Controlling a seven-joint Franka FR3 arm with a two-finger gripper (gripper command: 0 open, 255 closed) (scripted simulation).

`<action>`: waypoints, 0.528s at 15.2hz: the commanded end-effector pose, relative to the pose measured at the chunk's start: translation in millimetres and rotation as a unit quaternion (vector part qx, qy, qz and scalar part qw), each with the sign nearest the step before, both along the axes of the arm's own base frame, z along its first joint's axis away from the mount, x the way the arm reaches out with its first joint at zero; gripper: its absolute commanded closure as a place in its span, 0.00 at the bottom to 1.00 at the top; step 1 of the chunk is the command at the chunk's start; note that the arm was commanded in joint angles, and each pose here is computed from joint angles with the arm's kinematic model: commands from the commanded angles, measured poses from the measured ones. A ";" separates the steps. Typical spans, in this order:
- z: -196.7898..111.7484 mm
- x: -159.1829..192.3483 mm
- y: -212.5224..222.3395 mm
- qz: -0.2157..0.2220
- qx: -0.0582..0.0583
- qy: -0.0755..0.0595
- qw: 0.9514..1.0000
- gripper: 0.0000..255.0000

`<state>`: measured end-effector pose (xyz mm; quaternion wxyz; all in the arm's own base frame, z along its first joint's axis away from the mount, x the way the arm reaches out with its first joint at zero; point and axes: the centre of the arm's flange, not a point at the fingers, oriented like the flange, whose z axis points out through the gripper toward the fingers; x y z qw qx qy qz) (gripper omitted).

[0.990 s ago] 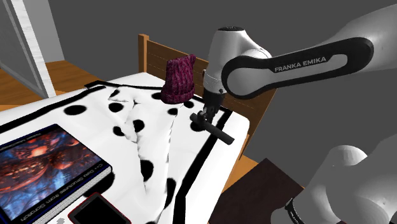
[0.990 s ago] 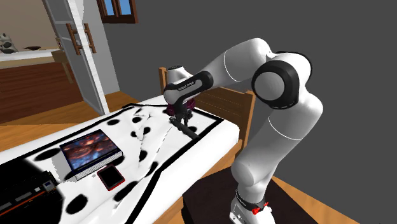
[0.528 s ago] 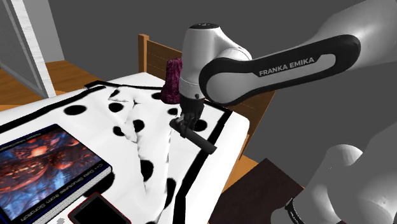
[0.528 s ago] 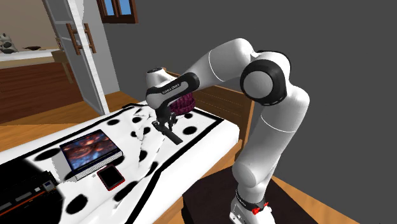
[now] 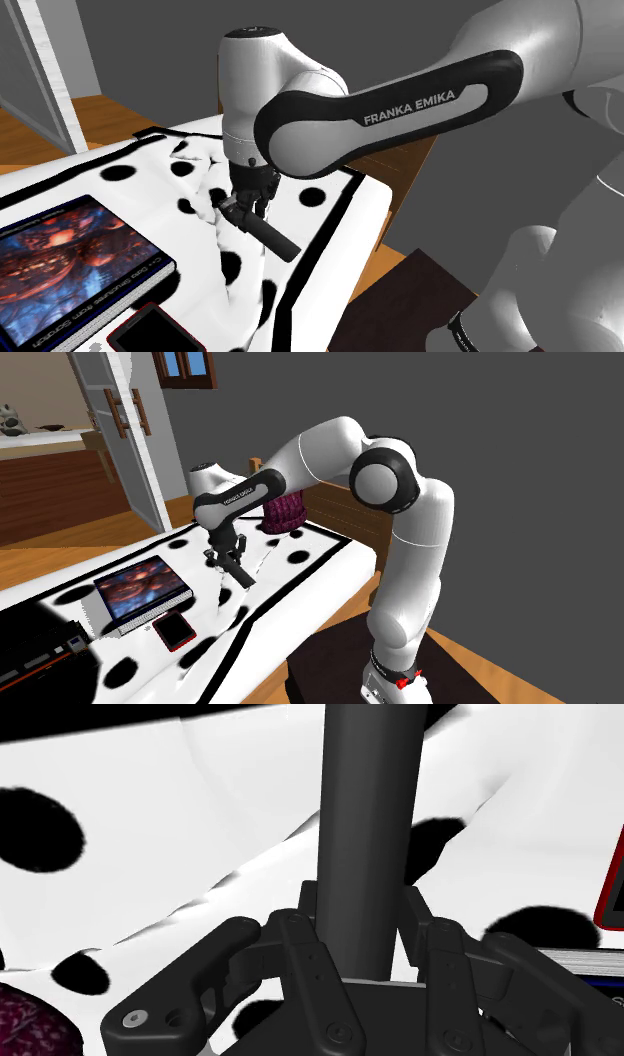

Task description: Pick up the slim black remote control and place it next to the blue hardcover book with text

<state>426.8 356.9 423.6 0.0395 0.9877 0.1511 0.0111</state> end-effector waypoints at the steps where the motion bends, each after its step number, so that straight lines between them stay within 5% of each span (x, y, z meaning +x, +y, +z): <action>1: 0.9 -2.4 29.2 -0.001 0.000 0.000 1.000 1.00; 8: -9.7 -0.9 84.6 -0.001 0.000 0.000 1.000 1.00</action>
